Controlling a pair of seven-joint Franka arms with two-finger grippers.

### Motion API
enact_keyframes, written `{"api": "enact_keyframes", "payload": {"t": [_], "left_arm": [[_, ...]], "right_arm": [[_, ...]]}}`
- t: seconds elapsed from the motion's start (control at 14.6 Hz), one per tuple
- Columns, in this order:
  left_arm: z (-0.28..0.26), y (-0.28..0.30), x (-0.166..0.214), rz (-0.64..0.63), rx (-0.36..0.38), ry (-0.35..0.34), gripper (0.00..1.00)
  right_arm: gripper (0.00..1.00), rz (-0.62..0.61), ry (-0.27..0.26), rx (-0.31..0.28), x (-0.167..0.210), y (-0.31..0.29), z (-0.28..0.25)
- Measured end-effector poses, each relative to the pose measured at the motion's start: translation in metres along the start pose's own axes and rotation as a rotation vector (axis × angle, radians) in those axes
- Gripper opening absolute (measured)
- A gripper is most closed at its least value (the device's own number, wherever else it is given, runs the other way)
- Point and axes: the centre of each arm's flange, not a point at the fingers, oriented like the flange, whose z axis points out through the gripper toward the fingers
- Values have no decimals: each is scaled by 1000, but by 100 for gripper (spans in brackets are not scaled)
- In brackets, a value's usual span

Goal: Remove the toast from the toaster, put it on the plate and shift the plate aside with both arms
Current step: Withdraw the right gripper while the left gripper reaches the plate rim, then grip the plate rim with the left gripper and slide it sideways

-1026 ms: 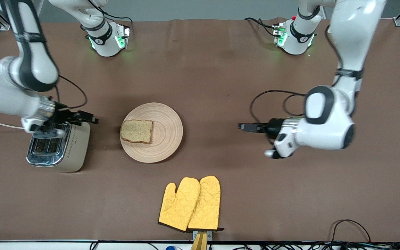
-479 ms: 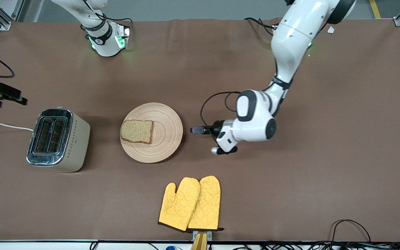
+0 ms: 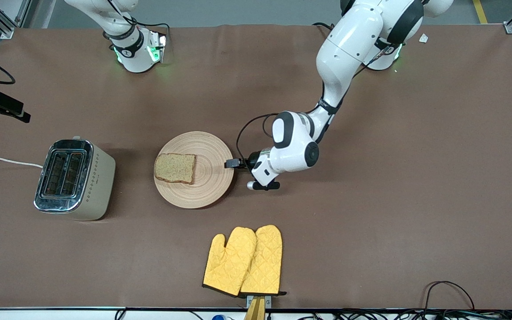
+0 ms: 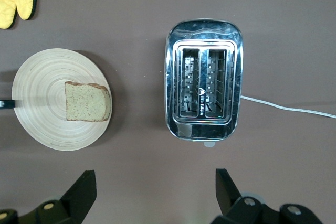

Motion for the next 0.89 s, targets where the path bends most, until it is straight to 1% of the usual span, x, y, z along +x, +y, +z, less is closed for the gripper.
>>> {"api": "enact_keyframes", "payload": {"t": [0.07,0.21,0.27,0.34,0.41,0.48,0.55,0.68,0.75,0.89], "left_arm": [[6,2,-4,-1,-5,6,99],[14,6,-11,0,-11,12,93],[17,7,-13,4,-11,13,84],[18,7,-13,6,-12,13,74],[18,7,-13,6,-12,14,60],[18,6,-12,6,-12,14,52],[18,6,-12,6,-12,14,43],[19,5,-11,6,-11,15,22],[16,9,-11,21,-24,17,17],[15,12,-10,25,-30,20,17]], "right_arm": [[100,-13,-1,-3,1,-8,0],[100,-39,-4,-28,1,-24,1],[100,-44,-5,-43,1,-27,1],[100,-41,-5,-57,1,-24,1],[100,-38,-5,-75,1,-18,0],[100,-39,-2,-93,1,-11,-2],[100,-40,2,-103,0,-5,-5],[100,-33,12,-107,0,0,-10],[100,-31,13,-107,0,1,-11],[100,-31,13,-107,0,1,-11]]}}
